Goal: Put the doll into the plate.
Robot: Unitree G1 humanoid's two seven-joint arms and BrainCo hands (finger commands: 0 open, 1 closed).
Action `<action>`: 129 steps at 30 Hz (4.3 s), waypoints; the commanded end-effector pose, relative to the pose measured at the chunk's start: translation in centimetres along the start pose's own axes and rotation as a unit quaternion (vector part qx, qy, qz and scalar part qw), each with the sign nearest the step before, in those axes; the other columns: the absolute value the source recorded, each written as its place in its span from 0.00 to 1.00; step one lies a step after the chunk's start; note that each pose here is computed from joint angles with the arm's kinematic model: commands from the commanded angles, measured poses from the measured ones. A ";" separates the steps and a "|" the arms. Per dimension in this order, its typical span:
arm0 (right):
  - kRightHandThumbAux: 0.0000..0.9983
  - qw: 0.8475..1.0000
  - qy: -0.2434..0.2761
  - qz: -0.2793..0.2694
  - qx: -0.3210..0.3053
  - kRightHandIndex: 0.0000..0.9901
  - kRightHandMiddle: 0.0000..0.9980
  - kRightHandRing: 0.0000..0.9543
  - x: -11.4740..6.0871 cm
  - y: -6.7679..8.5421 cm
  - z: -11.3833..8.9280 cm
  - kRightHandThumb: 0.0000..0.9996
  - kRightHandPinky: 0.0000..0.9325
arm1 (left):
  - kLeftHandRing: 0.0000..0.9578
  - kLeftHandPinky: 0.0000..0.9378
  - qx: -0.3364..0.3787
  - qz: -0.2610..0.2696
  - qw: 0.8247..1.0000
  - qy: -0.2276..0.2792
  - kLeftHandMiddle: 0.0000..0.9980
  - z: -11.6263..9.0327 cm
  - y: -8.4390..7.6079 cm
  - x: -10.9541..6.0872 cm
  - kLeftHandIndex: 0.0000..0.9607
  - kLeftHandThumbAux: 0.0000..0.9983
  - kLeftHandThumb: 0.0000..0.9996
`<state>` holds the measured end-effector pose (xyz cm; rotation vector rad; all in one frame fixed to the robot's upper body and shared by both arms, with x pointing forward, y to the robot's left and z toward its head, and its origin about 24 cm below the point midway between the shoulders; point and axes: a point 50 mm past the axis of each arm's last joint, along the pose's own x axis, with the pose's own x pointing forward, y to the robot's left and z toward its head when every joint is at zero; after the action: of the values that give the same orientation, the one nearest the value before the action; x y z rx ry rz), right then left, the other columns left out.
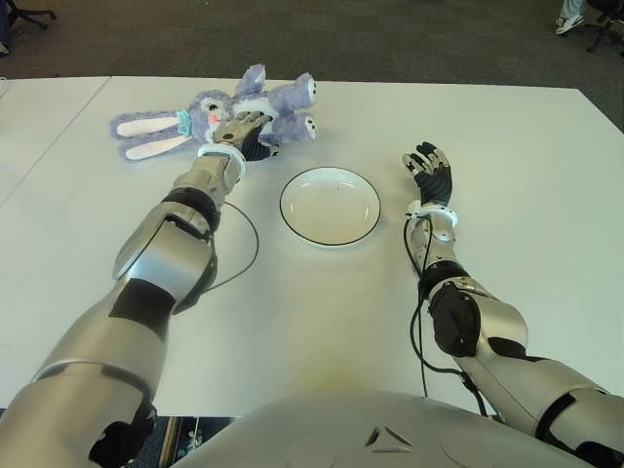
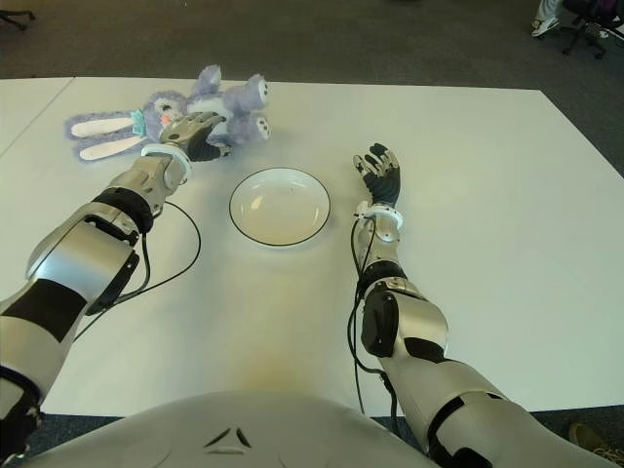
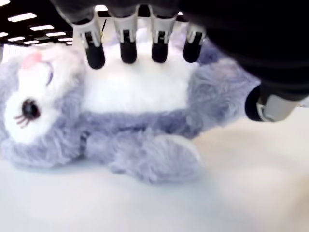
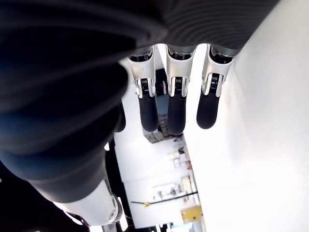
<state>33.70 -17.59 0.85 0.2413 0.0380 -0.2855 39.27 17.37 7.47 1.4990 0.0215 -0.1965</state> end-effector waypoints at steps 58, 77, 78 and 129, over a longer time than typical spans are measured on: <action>0.90 0.966 0.252 -0.057 -0.002 0.18 0.19 0.19 -8.4 -3.5 -10.8 0.29 0.22 | 0.07 0.15 -0.053 -0.097 0.994 -0.010 0.00 -1.7 -9.0 -4.6 0.00 0.44 0.37; 0.89 0.967 0.247 -0.056 -0.005 0.19 0.20 0.20 -8.3 -3.1 -10.7 0.31 0.24 | 0.05 0.12 -0.073 -0.113 0.990 -0.047 0.00 -3.7 -11.4 -7.9 0.00 0.41 0.34; 0.89 0.967 0.247 -0.056 -0.004 0.19 0.20 0.20 -8.3 -3.1 -10.7 0.31 0.24 | 0.06 0.13 -0.075 -0.112 0.989 -0.051 0.00 -3.7 -11.5 -8.0 0.00 0.41 0.34; 0.89 0.968 0.246 -0.056 0.000 0.17 0.20 0.20 -8.4 -3.0 -10.8 0.30 0.23 | 0.00 0.00 -0.152 -0.033 0.974 -0.165 0.01 -5.8 -10.6 -17.7 0.00 0.34 0.28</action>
<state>33.64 -17.35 0.74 0.2329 0.0426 -0.2747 24.81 24.60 1.94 1.1695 -0.2945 -0.3959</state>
